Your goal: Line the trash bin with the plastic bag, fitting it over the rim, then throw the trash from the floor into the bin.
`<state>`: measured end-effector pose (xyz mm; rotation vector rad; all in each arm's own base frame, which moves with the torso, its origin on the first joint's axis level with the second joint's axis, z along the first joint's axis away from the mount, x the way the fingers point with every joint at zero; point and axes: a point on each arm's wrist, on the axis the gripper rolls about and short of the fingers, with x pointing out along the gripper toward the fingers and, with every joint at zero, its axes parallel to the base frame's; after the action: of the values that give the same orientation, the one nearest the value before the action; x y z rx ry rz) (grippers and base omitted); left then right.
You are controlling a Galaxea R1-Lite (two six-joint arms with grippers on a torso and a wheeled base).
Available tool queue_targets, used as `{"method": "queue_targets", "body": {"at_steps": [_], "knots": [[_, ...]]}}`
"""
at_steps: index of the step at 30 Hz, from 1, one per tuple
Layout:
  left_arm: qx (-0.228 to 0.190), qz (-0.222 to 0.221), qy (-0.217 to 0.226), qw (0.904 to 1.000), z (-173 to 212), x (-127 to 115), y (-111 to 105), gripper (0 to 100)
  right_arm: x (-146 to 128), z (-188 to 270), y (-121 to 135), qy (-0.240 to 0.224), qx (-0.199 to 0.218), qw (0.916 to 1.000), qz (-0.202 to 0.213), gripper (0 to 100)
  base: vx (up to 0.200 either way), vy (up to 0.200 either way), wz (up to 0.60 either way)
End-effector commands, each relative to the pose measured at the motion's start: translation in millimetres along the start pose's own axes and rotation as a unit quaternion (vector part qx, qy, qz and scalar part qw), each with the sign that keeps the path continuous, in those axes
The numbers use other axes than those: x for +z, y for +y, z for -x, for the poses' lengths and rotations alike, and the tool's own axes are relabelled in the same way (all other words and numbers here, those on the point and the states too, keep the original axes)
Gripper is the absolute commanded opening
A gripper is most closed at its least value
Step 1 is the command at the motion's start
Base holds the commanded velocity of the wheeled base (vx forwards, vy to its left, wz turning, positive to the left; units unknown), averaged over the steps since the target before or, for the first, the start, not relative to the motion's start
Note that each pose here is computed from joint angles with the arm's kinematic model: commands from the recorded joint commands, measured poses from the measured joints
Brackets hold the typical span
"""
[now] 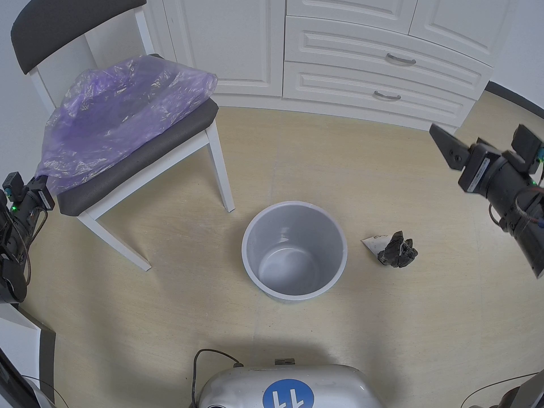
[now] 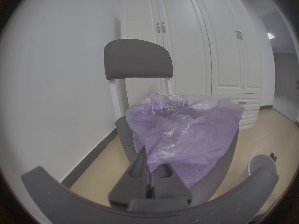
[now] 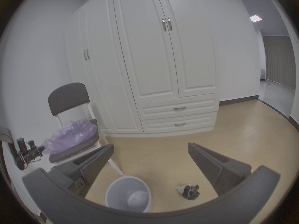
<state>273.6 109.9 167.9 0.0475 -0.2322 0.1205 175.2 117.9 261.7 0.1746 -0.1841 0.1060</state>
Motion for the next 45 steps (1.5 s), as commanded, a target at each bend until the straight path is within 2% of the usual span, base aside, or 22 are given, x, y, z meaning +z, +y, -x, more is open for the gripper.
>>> {"method": "queue_targets", "body": {"at_steps": [1,8,12,13,16,19,20,22,24,26,31,34,37,42,45], "knots": [[-0.015,-0.026,0.005,0.9995,16,6,-13,0,13,-14,13,-0.028,0.012,0.9995,-0.008,100,0.0,0.0,0.0],[-0.043,-0.046,0.008,0.998,29,9,-32,0,6,-7,4,-0.021,0.007,0.9995,0.024,100,0.0,0.0,0.0],[-0.091,-0.046,-0.017,0.9947,25,19,-59,0,4,-1,4,-0.016,0.009,0.9993,0.032,100,0.0,0.0,0.0],[-0.093,-0.045,-0.018,0.9945,25,20,-60,0,3,-1,4,-0.014,0.009,0.9993,0.034,100,0.0,0.0,0.0],[-0.119,-0.046,-0.063,0.9898,30,44,-86,0,-12,3,4,0.01,0.015,0.9979,0.062,100,0.0,0.0,0.0],[-0.128,-0.047,-0.076,0.9877,30,51,-91,0,-13,3,3,0.011,0.015,0.9978,0.064,100,0.0,0.0,0.0],[-0.146,-0.044,-0.086,0.9845,29,60,-101,0,-21,2,4,0.023,0.015,0.9971,0.072,100,0.0,0.0,0.0],[-0.146,-0.044,-0.086,0.9845,29,60,-101,0,-21,2,4,0.023,0.015,0.9971,0.072,100,0.0,0.0,0.0],[-0.175,-0.034,-0.099,0.9791,25,68,-116,0,-36,-2,7,0.044,0.017,0.9953,0.084,100,0.0,0.0,0.0],[-0.185,-0.029,-0.1,0.9772,25,69,-121,0,-40,-5,10,0.038,0.017,0.9956,0.083,100,0.0,0.0,0.0],[-0.189,-0.027,-0.108,0.9757,12,78,-127,0,-36,-5,9,0.013,0.001,0.9964,0.084,100,0.0,0.0,0.0],[-0.189,-0.009,-0.078,0.9788,20,66,-127,0,-36,-2,7,0.01,-0.01,0.9962,0.086,100,0.0,0.0,0.0],[-0.186,0.002,-0.076,0.9797,21,67,-134,0,-32,0,7,-0.002,-0.012,0.9969,0.078,100,0.0,0.0,0.0],[-0.141,0.01,-0.074,0.9872,27,69,-133,0,-19,5,4,-0.032,-0.014,0.9977,0.059,100,0.0,0.0,0.0],[-0.138,0.012,-0.083,0.9869,34,76,-131,0,-12,8,2,-0.043,-0.013,0.9976,0.052,100,0.0,0.0,0.0]]}}
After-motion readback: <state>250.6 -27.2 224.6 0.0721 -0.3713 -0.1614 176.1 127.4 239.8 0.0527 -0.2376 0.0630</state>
